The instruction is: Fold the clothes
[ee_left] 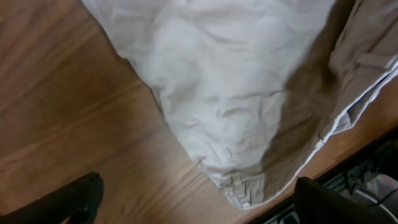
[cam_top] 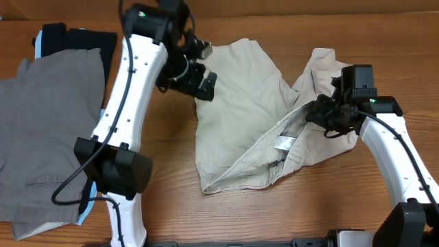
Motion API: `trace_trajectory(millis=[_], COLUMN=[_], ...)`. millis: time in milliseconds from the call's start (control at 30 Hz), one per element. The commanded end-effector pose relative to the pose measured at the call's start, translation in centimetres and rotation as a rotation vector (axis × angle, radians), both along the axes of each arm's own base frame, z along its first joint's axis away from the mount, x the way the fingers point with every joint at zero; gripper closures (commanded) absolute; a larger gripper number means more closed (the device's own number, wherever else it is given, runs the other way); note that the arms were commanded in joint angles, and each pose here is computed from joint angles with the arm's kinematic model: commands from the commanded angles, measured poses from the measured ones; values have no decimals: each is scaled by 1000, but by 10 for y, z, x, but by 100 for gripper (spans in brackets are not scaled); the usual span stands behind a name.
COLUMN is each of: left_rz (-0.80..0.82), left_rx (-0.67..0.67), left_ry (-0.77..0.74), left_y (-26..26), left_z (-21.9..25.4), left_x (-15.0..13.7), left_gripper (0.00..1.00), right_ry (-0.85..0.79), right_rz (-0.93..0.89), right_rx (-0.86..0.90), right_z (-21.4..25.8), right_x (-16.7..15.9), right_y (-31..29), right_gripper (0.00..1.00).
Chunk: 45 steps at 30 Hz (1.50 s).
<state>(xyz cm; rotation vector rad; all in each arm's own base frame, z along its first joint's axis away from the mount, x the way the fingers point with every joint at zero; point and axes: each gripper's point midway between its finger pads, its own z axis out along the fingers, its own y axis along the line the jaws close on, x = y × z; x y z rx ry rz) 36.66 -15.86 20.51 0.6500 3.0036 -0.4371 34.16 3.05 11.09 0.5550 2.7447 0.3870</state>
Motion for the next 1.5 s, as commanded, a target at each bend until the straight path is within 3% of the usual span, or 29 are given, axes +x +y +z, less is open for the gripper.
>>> trace_trajectory(millis=[0,233,533,733,1033,1300,1367,1467], left_rz=[58,136,140,71,91,135,138,142], left_rx=[51,88,117,148,201,186,175,168], left_ry=[-56,7,-141,-127,-219,-327,-339,-355], left_y=[14,14,4,1,11,8,4,1], left_z=[32,-8,-83,-138,-185,-188,-189,-190], left_x=[-33,-91,-147,-178,-179,-156,-152,-147], left_gripper=[0,0,0,0,0,1,16,70], right_ry=[-65,-77,-75,-70,-54,-56,-58,-64], right_rz=[-2,-3,-2,0,0,0,0,0], right_rx=[-3,-3,-2,5,5,5,5,5], right_z=[21,22,22,22,20,20,20,21], right_x=[8,10,10,9,5,6,6,7], right_y=[-5,-5,-5,-4,-4,-4,-4,-4], right_gripper=[96,96,96,96,96,96,96,96])
